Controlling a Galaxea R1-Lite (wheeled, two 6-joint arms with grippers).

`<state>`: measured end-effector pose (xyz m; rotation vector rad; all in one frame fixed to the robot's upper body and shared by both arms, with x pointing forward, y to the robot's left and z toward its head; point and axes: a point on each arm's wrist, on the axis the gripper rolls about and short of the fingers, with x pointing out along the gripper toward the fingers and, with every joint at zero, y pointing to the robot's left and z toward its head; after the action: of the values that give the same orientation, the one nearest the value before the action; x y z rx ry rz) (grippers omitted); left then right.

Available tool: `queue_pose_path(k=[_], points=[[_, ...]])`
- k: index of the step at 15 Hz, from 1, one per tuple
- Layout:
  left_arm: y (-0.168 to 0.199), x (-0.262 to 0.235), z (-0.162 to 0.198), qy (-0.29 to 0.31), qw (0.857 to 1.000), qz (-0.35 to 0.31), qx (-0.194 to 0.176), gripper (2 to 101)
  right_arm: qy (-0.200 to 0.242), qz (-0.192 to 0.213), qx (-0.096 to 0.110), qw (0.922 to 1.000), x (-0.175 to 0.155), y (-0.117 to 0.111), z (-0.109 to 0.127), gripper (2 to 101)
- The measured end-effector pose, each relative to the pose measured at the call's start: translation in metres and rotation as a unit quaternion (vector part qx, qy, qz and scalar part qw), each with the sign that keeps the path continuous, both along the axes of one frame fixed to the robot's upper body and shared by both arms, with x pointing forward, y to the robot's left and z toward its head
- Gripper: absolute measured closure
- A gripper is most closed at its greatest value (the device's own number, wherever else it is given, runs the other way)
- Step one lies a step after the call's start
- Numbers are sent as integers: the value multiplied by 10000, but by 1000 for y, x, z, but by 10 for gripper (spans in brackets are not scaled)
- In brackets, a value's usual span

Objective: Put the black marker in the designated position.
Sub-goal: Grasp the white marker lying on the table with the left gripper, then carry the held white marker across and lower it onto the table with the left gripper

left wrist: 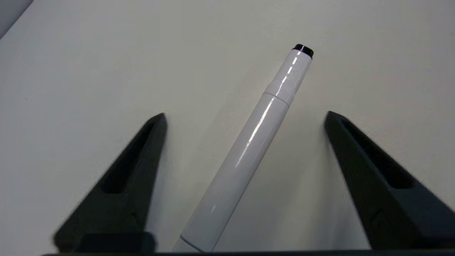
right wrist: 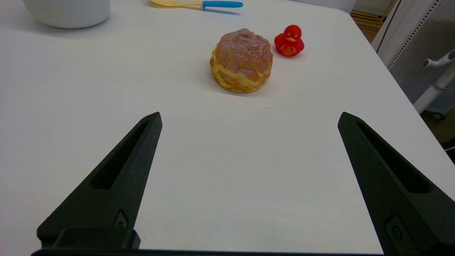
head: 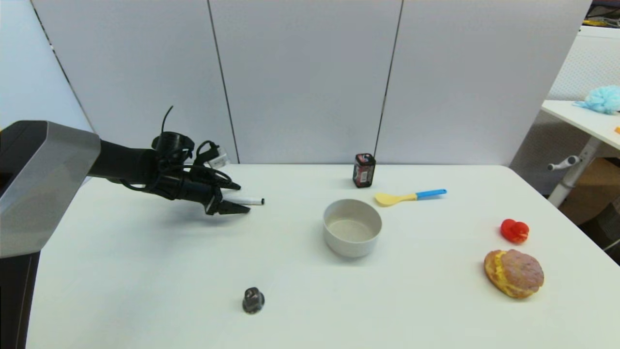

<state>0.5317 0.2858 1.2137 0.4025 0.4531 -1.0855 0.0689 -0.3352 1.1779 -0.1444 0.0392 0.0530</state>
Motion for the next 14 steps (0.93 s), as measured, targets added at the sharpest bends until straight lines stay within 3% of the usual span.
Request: queue_pose_path(k=[3,6,7,8,14], points=[[0,0,0,-5,10000,0,0,440,0,-2,0,10000,0,0,0,43],[-1,0,1,-7,10000,-13,-8,621,0,0,-2,10000,0,0,0,43],[-1,-1,1,-8,10000,-16,-7,859,0,0,-2,10000,0,0,0,43],[-1,-1,2,-22,10000,-16,-8,923,0,2,-2,10000,0,0,0,43],[-1,-13,34,-274,9996,-21,-11,911,0,0,-2,10000,0,0,0,43]])
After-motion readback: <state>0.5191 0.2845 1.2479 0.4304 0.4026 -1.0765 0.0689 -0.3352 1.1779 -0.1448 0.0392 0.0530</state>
